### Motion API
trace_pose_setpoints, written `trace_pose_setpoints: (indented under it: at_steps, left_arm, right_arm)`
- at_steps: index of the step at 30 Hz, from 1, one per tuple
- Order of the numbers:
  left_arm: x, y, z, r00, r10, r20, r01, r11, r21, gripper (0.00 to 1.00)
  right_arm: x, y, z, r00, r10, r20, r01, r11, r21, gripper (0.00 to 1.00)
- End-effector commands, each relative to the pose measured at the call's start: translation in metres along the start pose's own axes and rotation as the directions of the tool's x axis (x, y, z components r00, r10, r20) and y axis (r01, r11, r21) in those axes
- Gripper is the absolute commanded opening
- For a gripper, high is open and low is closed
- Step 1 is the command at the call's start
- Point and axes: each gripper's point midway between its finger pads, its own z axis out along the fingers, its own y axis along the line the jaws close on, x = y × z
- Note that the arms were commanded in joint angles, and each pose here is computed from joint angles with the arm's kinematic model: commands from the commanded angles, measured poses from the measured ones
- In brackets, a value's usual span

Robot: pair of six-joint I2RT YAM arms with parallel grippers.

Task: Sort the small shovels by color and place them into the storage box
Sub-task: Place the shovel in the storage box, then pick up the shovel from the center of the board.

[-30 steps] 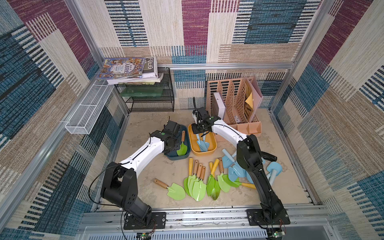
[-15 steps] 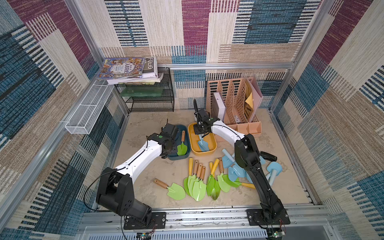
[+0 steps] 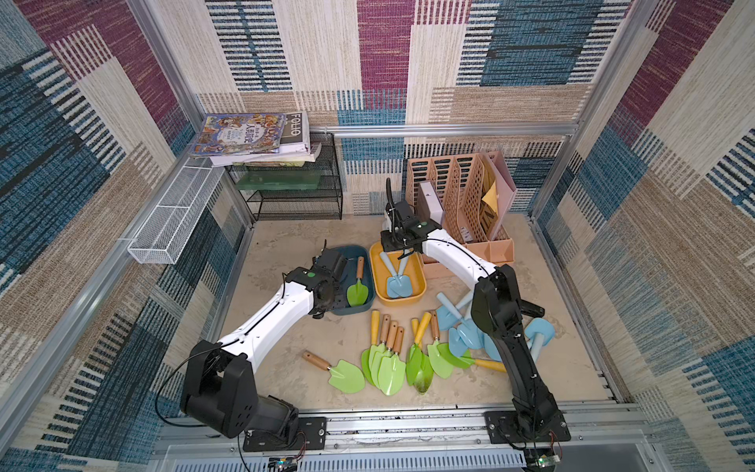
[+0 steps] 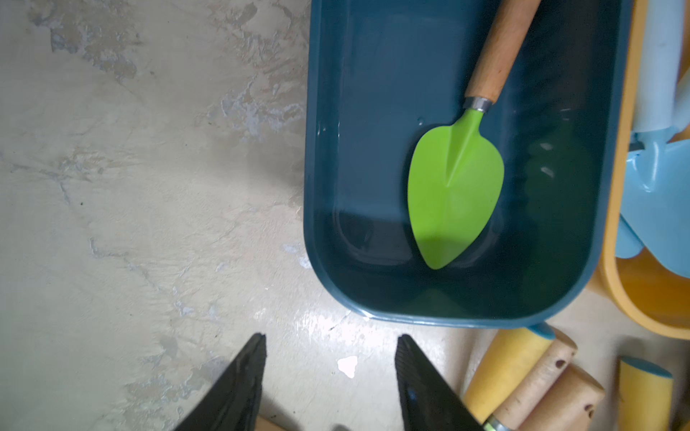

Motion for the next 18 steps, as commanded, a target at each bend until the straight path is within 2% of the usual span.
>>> trace_pose_setpoints:
  at_steps: [1,6,12,18]
  left_arm:
    - [0.021,0.009,0.0,0.998,-0.012,-0.063,0.011,1.0,-0.012,0.57]
    - [0.064,0.021,0.003,0.985,-0.032,-0.172,0.032,0.999,-0.002,0.57]
    - [0.107,0.035,-0.004,0.965,-0.063,-0.255,0.068,0.998,0.013,0.58]
    - [0.135,0.046,-0.007,0.949,-0.126,-0.288,0.136,0.991,0.013,0.61]
  right_arm:
    - [-0.013,0.003,-0.022,0.999,-0.029,0.041,0.029,1.0,-0.005,0.46]
    - [-0.004,-0.008,-0.044,0.999,-0.033,0.035,0.033,0.999,0.009,0.47]
    - [0.018,-0.015,-0.057,0.999,-0.042,-0.003,0.042,0.999,0.014,0.49]
    - [0.036,-0.017,-0.06,0.998,-0.039,-0.044,0.039,0.999,0.001,0.5]
